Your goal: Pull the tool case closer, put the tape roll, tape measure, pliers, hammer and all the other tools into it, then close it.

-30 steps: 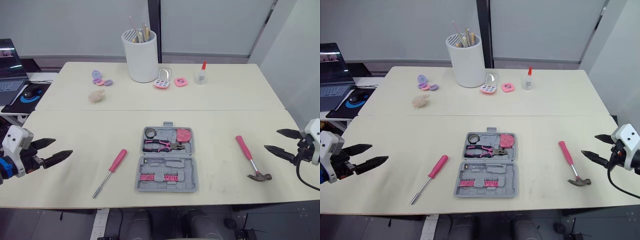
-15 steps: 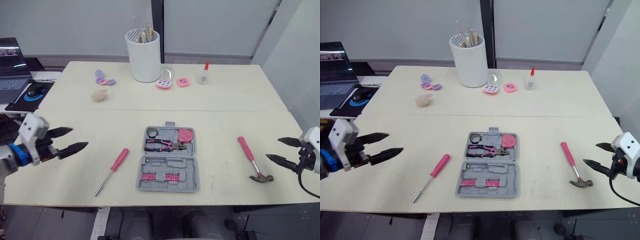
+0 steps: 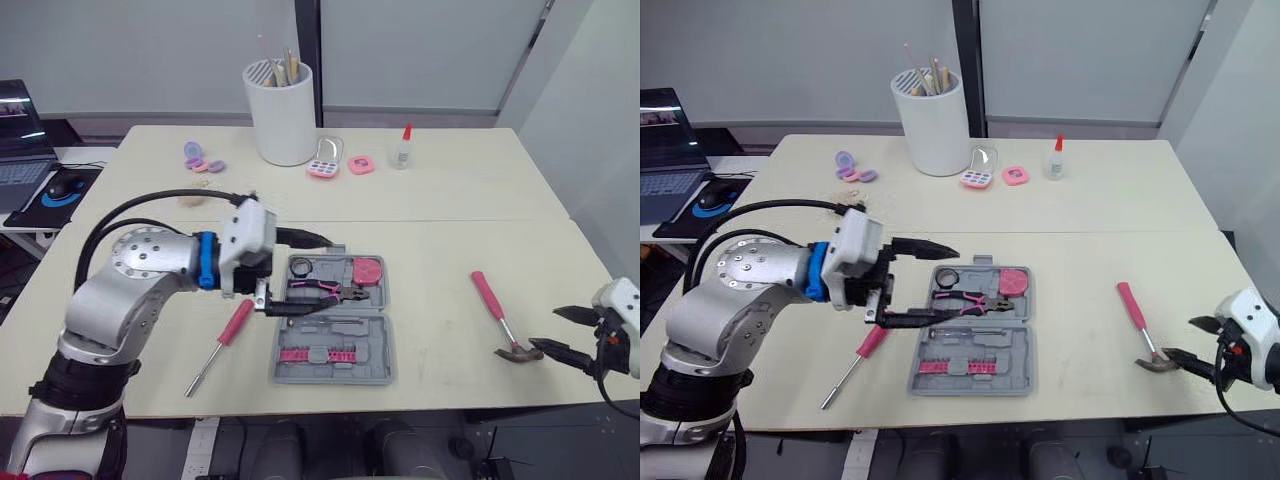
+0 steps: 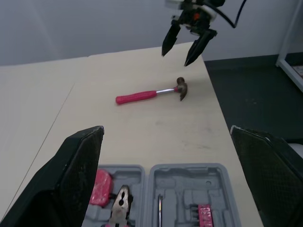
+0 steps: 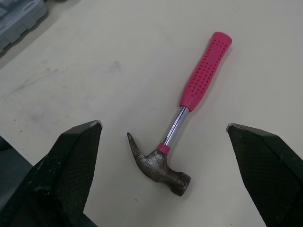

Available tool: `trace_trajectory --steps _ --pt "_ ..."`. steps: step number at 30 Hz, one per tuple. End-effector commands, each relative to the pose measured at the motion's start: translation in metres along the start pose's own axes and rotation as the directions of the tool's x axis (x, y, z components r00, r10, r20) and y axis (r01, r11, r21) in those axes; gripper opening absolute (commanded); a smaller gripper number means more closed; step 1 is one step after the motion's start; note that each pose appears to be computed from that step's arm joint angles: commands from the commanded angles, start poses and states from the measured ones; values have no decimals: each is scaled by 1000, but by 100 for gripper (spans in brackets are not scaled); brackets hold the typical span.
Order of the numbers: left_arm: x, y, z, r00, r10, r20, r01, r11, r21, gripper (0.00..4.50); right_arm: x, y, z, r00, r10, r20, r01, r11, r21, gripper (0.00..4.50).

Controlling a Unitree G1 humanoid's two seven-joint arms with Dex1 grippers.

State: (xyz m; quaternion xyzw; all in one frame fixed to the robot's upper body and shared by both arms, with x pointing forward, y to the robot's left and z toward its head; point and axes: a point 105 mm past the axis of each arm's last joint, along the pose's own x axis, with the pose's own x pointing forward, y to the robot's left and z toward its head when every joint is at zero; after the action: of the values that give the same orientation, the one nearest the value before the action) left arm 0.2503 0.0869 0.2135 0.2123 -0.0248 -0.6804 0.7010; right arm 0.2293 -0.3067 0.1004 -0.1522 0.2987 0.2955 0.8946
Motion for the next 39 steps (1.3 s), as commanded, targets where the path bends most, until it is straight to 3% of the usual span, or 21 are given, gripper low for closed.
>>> trace_trajectory --steps 1,10,25,28,32,39 --pt "10 -7 16 998 -52 48 49 997 58 447 13 3 6 1000 -3 20 3 999 32 450" --pt "10 -13 3 1000 -15 13 15 999 34 447 58 -8 -12 993 -104 -59 108 992 72 450" --pt "15 -14 8 999 28 29 -29 999 33 447 70 -23 -40 981 -158 -116 179 963 202 450" --pt "15 -12 8 999 37 30 -38 999 35 450 68 -22 -49 978 -157 -139 181 966 185 390" --pt "17 -12 10 999 35 39 -36 999 39 450 67 -19 -57 973 -160 -165 184 972 144 254" --pt "17 -11 10 999 30 37 -31 998 45 450 68 -9 -60 974 -159 -162 180 976 124 109"
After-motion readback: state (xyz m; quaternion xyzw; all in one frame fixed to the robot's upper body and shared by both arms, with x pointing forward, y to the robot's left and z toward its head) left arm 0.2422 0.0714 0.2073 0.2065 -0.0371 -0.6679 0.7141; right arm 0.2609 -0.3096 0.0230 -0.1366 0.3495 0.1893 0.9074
